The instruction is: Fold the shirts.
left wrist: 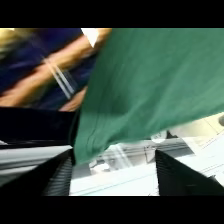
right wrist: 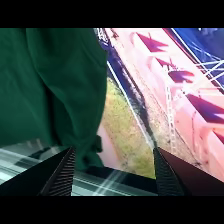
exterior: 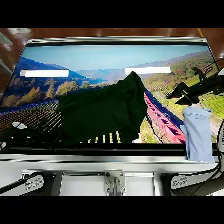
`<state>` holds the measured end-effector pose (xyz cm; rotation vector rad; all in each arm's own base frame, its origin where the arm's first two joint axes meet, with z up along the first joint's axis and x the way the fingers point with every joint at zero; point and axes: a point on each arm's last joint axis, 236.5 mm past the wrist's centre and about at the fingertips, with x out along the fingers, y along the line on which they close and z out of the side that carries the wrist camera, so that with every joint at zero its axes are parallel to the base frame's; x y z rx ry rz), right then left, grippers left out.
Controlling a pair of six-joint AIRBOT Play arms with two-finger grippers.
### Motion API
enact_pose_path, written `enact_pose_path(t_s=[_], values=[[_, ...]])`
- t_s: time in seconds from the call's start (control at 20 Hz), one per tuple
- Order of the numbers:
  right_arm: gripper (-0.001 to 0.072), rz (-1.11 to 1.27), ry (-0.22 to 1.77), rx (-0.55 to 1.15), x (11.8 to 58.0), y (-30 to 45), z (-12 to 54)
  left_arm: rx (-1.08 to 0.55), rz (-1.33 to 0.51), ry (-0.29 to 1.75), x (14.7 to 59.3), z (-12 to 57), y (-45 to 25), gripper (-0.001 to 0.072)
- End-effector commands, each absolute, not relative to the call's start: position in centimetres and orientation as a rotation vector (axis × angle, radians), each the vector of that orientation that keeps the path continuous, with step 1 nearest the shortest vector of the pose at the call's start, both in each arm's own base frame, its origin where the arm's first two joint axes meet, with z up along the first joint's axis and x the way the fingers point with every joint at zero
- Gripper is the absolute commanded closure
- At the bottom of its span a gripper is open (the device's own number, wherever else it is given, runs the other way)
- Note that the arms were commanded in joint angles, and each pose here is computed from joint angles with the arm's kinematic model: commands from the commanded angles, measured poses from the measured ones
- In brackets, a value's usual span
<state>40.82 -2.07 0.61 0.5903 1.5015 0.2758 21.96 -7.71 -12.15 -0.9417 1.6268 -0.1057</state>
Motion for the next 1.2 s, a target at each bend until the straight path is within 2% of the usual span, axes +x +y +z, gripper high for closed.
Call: enact_pose_path(t_s=[0.0,0.05,0.1,0.25,0.4,0.65,0.9,1.0,1.05,1.1,1.15], values=[[0.0111,0.192,1.657,0.488,37.4,-3.6,-2.5,-0.909,-0.06,1.621,22.5,-13.3,-8.0,0.0407],[0.0073,0.203,1.705,0.502,36.1,-2.8,-3.7,-0.907,-0.062,1.621,22.5,-13.3,-8.0,0.0583],[0.0073,0.232,1.74,0.535,35.1,-1.4,-4.8,-0.903,-0.065,1.619,22.5,-13.2,-8.0,0.067],[0.0074,0.376,1.78,0.59,32.9,4.0,-7.6,-0.882,-0.077,1.586,23.2,-12.6,-7.7,0.0675],[0.0074,0.406,1.799,0.568,31.5,7.6,-10.2,-0.85,-0.096,1.505,25.1,-10.7,-7.2,0.0675],[0.0074,0.481,1.724,0.623,32.0,13.9,-11.2,-0.825,-0.128,1.452,26.9,-8.7,-6.9,0.0675],[0.0093,0.488,1.714,0.639,31.7,16.3,-11.7,-0.81,-0.14,1.441,27.2,-8.4,-6.8,0.0675],[0.0298,0.457,1.695,0.666,32.4,16.6,-11.8,-0.807,-0.142,1.441,27.2,-8.4,-6.8,0.0675],[0.0492,0.455,1.695,0.682,32.4,16.8,-11.6,-0.806,-0.143,1.44,27.3,-8.4,-6.8,0.0675],[0.0654,0.456,1.698,0.697,32.4,16.8,-11.3,-0.799,-0.149,1.436,27.3,-8.4,-6.8,0.0676],[0.0655,0.468,1.686,0.696,32.5,16.8,-10.5,-0.791,-0.152,1.428,27.6,-8.2,-6.7,0.0676]])
